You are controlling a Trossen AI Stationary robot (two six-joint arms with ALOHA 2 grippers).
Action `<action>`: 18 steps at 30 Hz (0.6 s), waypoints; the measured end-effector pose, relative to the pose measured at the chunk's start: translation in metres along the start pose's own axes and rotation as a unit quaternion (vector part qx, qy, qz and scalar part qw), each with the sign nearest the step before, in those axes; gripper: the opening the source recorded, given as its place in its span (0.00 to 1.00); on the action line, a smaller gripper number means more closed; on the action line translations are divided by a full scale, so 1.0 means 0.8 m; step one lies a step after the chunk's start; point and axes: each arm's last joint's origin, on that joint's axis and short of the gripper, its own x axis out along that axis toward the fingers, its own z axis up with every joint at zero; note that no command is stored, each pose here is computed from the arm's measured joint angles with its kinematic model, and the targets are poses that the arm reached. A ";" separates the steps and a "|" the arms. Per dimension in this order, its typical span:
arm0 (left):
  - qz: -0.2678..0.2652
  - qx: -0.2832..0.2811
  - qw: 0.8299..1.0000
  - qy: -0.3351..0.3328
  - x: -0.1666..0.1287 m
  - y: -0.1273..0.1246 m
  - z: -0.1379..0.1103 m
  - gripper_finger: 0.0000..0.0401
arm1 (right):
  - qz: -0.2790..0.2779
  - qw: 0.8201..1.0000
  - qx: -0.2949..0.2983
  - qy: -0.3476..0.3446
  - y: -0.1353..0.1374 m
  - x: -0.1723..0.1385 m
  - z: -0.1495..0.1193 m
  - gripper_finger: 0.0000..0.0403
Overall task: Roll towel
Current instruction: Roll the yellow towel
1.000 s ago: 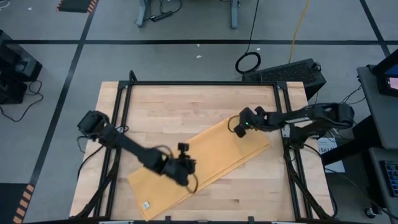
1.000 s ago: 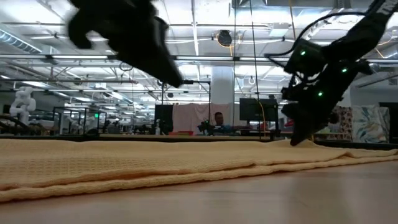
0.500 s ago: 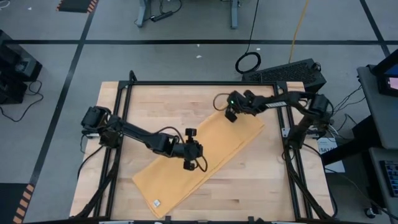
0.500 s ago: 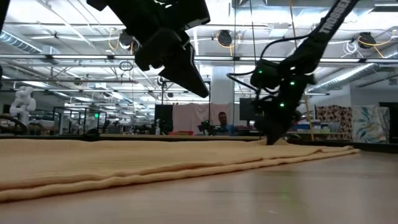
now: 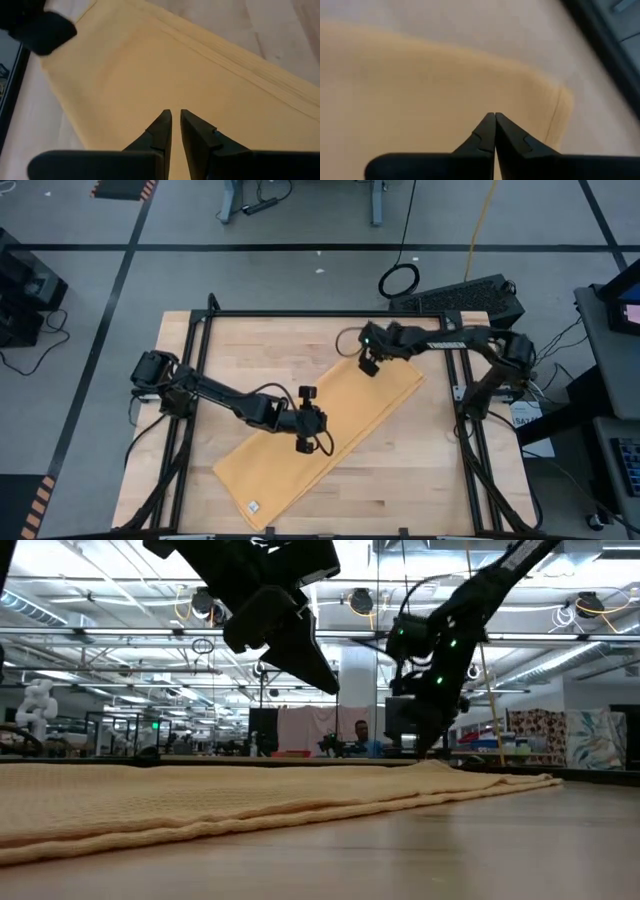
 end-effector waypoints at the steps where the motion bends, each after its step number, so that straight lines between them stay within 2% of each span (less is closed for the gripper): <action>1: -0.002 0.002 1.000 0.001 -0.001 -0.002 0.000 0.12 | 0.003 1.000 0.004 0.009 0.007 -0.009 -0.007 0.00; 5: -0.007 0.008 1.000 0.001 -0.003 -0.008 0.000 0.12 | 0.029 0.999 0.014 0.017 0.046 -0.039 -0.045 0.00; 11: -0.020 0.010 1.000 -0.003 -0.011 -0.025 0.001 0.12 | 0.118 0.991 0.040 -0.050 0.121 -0.061 -0.112 0.00; 16: -0.061 -0.002 0.998 -0.013 -0.022 -0.052 0.003 0.12 | 0.214 0.961 0.059 -0.163 0.175 -0.081 -0.148 0.00; 18: -0.076 -0.012 0.997 -0.016 -0.029 -0.065 0.003 0.12 | 0.229 0.951 0.073 -0.192 0.189 -0.087 -0.159 0.00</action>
